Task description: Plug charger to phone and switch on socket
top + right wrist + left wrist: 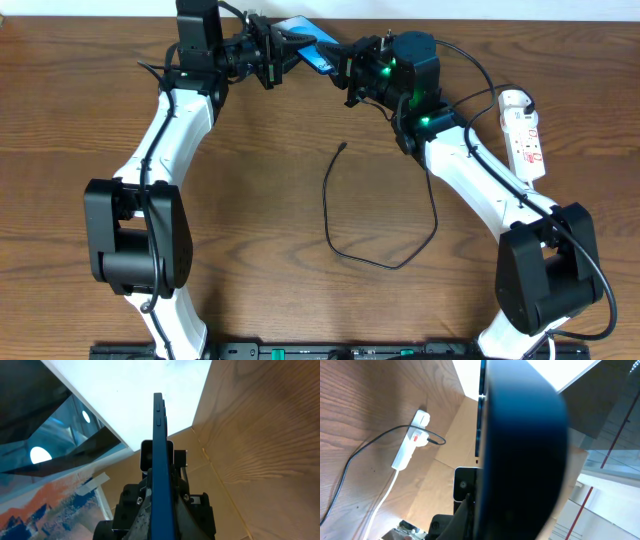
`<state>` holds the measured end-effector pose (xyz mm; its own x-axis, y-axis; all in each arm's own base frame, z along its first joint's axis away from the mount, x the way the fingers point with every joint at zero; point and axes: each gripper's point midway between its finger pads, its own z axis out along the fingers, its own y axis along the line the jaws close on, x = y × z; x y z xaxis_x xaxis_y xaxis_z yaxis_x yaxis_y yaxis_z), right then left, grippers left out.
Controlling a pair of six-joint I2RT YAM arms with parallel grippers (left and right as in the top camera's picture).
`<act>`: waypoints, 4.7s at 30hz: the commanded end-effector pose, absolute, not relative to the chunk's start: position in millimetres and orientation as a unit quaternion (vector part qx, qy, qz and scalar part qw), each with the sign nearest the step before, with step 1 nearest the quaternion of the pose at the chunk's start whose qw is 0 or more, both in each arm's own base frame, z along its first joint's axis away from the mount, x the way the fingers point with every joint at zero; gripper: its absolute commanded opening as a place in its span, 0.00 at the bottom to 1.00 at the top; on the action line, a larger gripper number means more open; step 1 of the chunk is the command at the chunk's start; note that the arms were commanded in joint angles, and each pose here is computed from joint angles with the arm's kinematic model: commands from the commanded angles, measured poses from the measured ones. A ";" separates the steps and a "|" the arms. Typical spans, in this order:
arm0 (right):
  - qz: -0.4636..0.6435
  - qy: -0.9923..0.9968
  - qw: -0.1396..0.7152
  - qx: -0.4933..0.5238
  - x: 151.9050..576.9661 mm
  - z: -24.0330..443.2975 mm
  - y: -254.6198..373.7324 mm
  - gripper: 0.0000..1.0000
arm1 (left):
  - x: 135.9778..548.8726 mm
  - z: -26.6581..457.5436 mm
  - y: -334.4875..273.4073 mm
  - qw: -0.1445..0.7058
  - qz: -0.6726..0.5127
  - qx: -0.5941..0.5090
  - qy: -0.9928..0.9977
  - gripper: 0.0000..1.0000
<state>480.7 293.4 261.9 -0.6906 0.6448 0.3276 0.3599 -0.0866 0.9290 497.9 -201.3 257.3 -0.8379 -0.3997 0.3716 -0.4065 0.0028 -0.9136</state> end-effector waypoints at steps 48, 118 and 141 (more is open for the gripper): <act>0.501 0.799 0.234 0.238 485.2 210.8 244.6 0.49 | 496.0 257.1 -171.4 -0.130 0.619 0.150 -0.760 0.07; 0.364 0.925 0.047 0.099 415.4 5.6 261.0 0.01 | 473.5 226.3 -135.2 -0.158 0.606 0.046 -0.778 0.08; 0.657 0.706 0.125 -0.232 370.6 213.5 267.2 0.01 | 466.9 292.8 -144.0 -0.157 0.681 -0.041 -0.714 0.07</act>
